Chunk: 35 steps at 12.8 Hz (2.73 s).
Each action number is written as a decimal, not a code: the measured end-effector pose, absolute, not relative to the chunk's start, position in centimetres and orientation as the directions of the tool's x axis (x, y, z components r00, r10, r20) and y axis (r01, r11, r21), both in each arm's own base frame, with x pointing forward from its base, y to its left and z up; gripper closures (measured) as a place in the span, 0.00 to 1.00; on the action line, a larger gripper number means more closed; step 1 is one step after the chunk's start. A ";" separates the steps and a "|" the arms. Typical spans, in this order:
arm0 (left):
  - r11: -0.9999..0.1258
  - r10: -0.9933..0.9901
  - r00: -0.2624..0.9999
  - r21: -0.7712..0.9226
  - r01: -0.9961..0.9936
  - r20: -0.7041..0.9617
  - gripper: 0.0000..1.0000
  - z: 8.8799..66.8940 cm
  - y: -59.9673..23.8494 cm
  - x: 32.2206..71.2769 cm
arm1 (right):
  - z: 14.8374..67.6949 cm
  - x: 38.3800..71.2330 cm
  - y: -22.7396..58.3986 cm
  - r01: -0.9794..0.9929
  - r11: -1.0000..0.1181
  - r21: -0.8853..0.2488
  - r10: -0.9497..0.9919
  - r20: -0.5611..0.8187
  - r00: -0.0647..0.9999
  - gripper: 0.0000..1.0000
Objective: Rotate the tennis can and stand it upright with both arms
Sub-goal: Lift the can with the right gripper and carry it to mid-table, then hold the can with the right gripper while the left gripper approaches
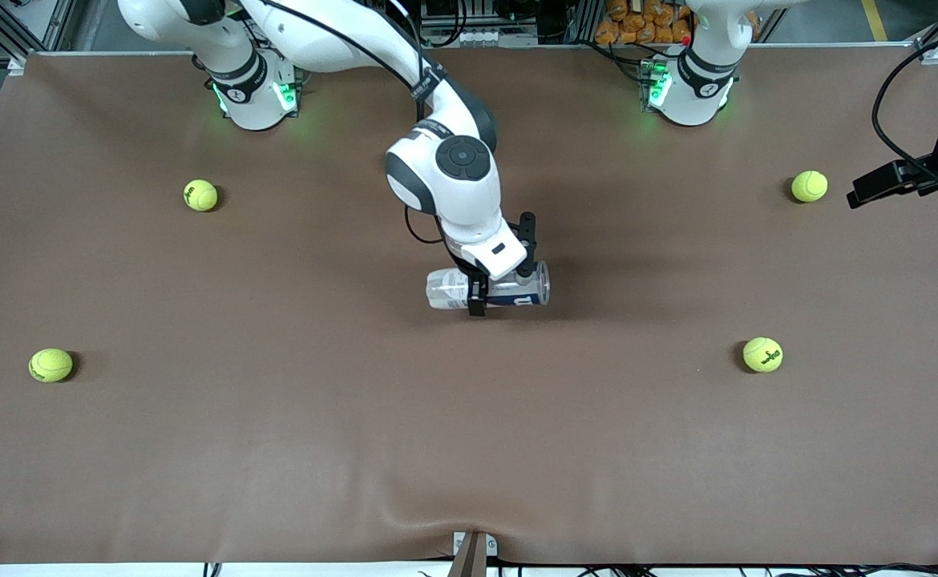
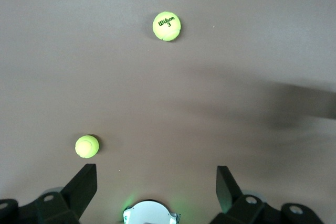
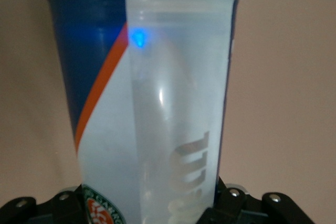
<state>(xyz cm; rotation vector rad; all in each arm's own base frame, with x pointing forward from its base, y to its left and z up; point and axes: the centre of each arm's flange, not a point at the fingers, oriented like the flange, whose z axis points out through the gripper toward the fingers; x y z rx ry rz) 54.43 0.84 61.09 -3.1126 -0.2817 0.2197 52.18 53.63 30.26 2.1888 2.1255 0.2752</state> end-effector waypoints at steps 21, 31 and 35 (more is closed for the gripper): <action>-0.988 0.146 0.974 0.031 0.154 -0.173 0.00 59.7 -1.2 55.0 | 19.0 48.3 56.6 0.982 -0.001 0.187 0.998 -0.054 0.011 0.21; -0.989 0.057 0.967 0.121 0.089 -0.248 0.00 56.7 -6.3 55.4 | 18.8 47.9 57.4 0.978 0.000 0.208 0.999 -0.050 0.011 0.00; -0.955 0.038 0.938 0.262 0.135 -0.344 0.00 51.2 -8.4 55.9 | 20.6 46.9 59.0 0.975 0.011 0.222 1.000 -0.031 -0.004 0.00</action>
